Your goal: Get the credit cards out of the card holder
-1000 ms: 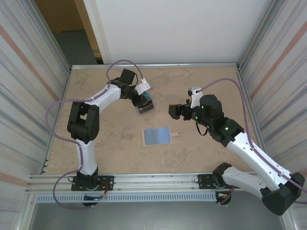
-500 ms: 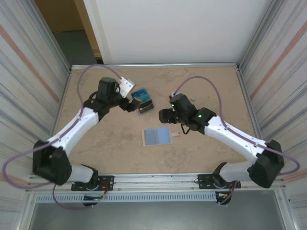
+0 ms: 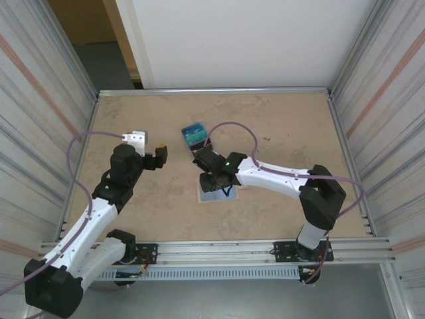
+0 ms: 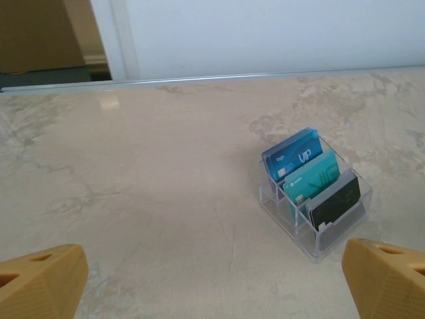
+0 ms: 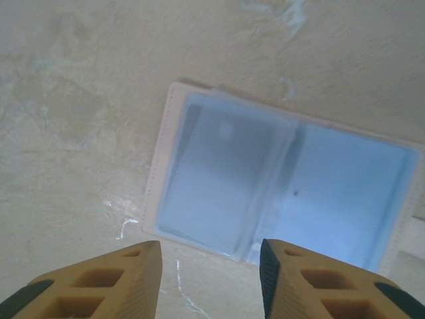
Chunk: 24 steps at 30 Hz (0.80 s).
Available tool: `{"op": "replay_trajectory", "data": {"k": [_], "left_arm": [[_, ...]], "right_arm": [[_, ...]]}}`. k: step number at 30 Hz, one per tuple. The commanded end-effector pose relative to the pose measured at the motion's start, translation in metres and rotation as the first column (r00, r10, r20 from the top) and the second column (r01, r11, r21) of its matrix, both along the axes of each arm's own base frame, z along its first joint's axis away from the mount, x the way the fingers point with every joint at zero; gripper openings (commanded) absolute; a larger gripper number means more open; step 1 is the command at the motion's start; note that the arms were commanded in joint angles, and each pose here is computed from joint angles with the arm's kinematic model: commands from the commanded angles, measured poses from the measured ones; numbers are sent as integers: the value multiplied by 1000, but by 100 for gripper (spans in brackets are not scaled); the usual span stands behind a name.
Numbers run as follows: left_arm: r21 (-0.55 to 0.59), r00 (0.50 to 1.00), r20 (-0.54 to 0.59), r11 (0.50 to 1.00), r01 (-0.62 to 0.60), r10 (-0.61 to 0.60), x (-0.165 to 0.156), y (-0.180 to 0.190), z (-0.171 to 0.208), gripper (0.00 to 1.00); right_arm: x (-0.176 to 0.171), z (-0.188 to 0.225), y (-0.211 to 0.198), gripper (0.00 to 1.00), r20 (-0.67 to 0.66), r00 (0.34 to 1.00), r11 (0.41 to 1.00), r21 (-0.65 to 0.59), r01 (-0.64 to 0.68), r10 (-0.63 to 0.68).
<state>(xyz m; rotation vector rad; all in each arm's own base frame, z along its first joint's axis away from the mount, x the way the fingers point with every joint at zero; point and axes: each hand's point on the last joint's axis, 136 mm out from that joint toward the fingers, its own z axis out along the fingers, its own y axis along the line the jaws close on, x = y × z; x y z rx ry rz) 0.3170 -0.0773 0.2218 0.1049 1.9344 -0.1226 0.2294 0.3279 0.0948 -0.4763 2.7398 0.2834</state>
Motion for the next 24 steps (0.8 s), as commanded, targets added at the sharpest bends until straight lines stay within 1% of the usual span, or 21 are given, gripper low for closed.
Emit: {"op": "replay_trajectory", "data": {"k": [1, 5, 9, 16, 24], "left_arm": [[-32, 996, 6, 996, -87, 87, -2, 14, 2, 99], [-32, 994, -8, 994, -109, 108, -3, 18, -4, 99], [-29, 994, -22, 994, -109, 108, -1, 17, -9, 99], [-20, 994, -50, 995, -98, 97, 2, 14, -17, 99], [-10, 994, -67, 996, -91, 90, 3, 13, -23, 99]], "right_arm": [[-6, -10, 5, 40, -44, 999, 999, -40, -7, 5], [-8, -28, 11, 37, -75, 997, 997, -78, -19, 14], [-8, -42, 12, 36, -95, 995, 991, -131, -19, 6], [-5, -53, 16, 43, -107, 994, 988, -154, -14, -3], [-6, -63, 17, 53, -119, 993, 986, -168, -19, -1]]}}
